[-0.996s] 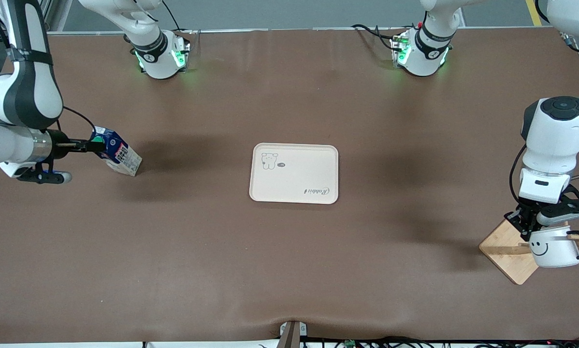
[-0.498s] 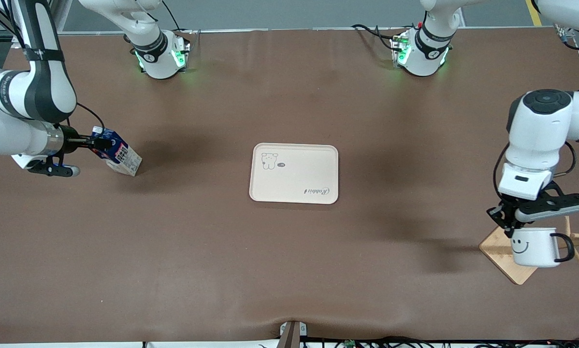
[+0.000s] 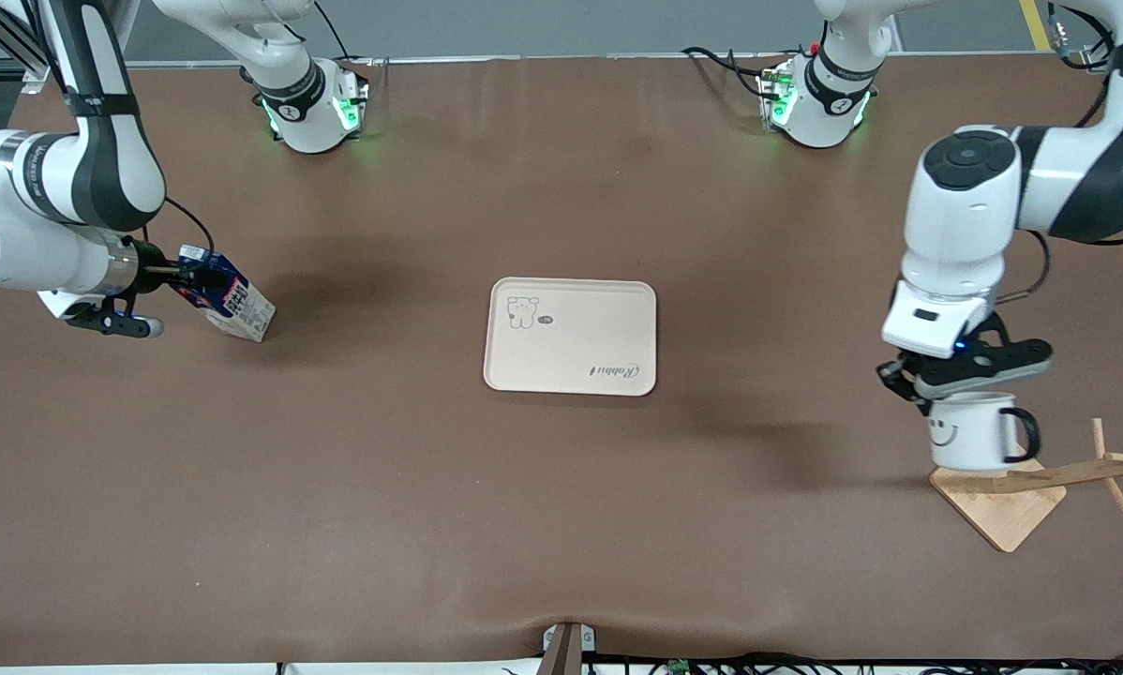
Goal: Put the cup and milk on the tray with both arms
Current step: 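Lift the mug off the stand with the left gripper, then carry the mug over the tray with the left gripper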
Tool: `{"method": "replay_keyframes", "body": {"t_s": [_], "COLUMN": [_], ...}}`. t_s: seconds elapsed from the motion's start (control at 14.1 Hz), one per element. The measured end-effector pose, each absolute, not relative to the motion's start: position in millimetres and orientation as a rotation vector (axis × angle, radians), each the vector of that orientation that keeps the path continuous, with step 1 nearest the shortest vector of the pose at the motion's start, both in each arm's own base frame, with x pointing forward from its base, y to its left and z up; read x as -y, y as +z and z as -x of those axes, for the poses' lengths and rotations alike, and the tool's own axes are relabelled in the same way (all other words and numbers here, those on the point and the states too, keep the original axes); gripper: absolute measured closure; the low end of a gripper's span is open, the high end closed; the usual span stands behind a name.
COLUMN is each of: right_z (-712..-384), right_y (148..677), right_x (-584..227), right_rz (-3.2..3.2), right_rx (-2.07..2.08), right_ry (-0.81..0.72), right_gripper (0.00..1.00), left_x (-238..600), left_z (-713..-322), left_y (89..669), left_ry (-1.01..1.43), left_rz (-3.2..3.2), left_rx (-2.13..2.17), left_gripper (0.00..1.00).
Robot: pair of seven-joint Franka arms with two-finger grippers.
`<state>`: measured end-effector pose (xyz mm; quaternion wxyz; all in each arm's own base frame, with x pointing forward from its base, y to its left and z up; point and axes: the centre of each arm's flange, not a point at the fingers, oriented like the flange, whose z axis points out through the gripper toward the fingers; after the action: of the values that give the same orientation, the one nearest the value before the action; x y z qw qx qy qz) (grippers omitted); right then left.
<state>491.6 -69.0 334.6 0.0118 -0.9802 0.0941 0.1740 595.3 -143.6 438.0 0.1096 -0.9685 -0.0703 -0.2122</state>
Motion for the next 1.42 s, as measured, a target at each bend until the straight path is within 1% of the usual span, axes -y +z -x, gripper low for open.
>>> {"method": "replay_keyframes", "body": {"t_s": [0.14,0.21,0.28,0.36,0.43,0.5,0.64,0.71,0.92,1.07,1.42], "right_z": [-490,-488,-487,-486,-486,-485,-484,-484,-482,-479,-484], "right_y": [333,332,330,329,330,331,331,332,332,332,353], "right_x": [71,71,71,71,71,71,71,71,71,71,72], "right_rz": [3.054,3.052,3.051,3.050,3.049,3.049,3.049,3.048,3.044,3.035,3.017], "right_rx": [-0.302,-0.306,-0.308,-0.308,-0.309,-0.309,-0.309,-0.309,-0.310,-0.310,-0.308], "right_ry": [0.548,0.553,0.559,0.564,0.564,0.561,0.563,0.564,0.582,0.621,0.688], "right_gripper": [0.00,0.06,0.06,0.12,0.25,0.30,0.33,0.37,0.38,0.38,0.38], "left_x": [176,193,210,229,249,270,310,325,361,386,424], "left_z": [-582,-576,-570,-564,-559,-553,-545,-543,-546,-544,-527], "left_y": [437,437,437,436,432,426,410,401,371,353,305], "left_ry": [-0.496,-0.427,-0.364,-0.311,-0.263,-0.215,-0.098,-0.031,0.139,0.225,0.472], "left_rz": [2.917,2.954,2.986,3.008,3.023,3.036,3.089,3.123,3.183,3.186,3.151], "left_rx": [0.250,0.266,0.267,0.244,0.205,0.164,0.147,0.188,0.362,0.470,0.626], "left_gripper": [0.91,0.91,0.91,0.91,0.91,0.91,0.91,0.91,0.91,0.91,0.91]}}
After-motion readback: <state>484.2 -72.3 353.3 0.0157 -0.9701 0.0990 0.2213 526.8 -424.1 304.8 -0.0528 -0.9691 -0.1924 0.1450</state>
